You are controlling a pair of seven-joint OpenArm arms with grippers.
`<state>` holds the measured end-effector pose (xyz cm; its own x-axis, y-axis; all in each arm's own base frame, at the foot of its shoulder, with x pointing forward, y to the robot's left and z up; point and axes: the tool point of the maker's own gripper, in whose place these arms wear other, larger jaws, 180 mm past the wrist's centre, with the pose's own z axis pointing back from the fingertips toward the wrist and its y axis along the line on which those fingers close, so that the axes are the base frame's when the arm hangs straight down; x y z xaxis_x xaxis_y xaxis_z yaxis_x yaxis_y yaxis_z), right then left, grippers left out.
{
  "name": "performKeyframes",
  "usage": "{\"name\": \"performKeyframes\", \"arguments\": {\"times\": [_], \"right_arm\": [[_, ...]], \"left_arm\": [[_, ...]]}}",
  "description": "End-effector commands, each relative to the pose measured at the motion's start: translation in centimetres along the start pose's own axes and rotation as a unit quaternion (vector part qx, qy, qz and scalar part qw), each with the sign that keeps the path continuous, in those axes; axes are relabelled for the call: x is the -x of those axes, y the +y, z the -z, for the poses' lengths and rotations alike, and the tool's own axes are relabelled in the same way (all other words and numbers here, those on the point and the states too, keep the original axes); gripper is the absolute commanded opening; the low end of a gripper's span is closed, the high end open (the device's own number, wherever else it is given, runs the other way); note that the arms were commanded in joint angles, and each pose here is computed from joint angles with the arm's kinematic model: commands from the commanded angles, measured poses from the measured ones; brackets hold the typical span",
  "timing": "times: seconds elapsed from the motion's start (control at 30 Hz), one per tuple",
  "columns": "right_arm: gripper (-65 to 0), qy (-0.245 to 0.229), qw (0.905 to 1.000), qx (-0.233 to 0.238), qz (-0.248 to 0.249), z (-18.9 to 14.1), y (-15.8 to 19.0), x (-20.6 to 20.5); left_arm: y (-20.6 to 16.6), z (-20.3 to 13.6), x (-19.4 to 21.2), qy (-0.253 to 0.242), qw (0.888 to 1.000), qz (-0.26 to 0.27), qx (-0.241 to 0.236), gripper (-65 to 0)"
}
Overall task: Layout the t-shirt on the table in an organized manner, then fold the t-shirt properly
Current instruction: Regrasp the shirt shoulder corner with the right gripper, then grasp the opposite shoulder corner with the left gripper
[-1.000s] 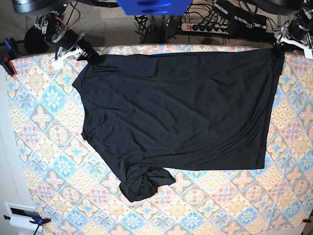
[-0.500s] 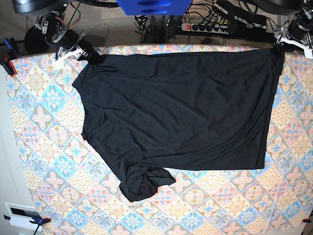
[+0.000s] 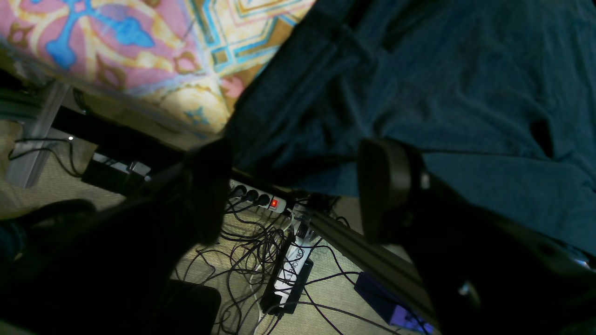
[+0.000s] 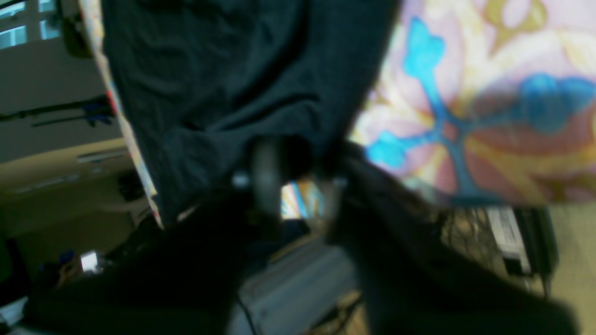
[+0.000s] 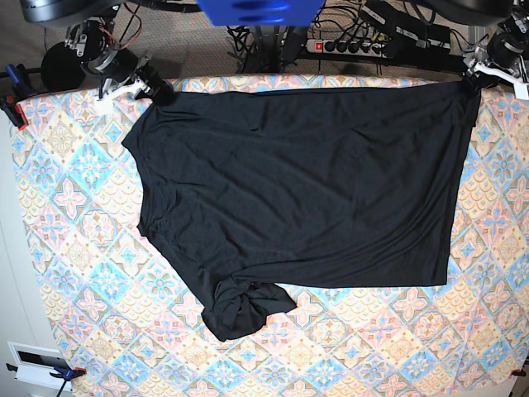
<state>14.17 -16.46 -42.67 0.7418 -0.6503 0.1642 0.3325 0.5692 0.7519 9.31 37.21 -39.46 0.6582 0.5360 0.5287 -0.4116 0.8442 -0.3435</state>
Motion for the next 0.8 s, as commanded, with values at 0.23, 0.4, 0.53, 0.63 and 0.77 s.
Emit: {"name": "performKeyframes", "arguments": {"times": [0.23, 0.4, 0.53, 0.63, 0.77], "right_arm": [[-65.0, -0.011, 0.9997, -0.018, -0.013, 0.2, 1.2, -1.3], [-65.0, -0.025, 0.9987, -0.035, -0.027, 0.9, 2.6, -3.0], [-65.0, -0.026, 0.9986, -0.036, -0.027, 0.9, 2.7, -3.1], [-65.0, -0.027, 0.9986, -0.036, -0.028, 0.9, 2.7, -3.2], [-65.0, -0.027, 0.9986, -0.036, -0.028, 0.9, 2.7, -3.2]], "left_arm": [[-1.4, 0.6, -0.7, 0.007, 0.999, 0.03, 0.023, -23.7], [-3.3, 2.0, 0.3, 0.033, 0.997, 0.046, 0.05, -23.8], [-4.2, 2.7, 1.1, 0.035, 0.995, 0.01, 0.089, -23.8], [-3.5, 3.1, 1.2, 0.043, 0.993, -0.027, 0.11, -23.8], [-3.0, 3.0, 1.0, 0.042, 0.992, -0.035, 0.112, -23.8]]}}
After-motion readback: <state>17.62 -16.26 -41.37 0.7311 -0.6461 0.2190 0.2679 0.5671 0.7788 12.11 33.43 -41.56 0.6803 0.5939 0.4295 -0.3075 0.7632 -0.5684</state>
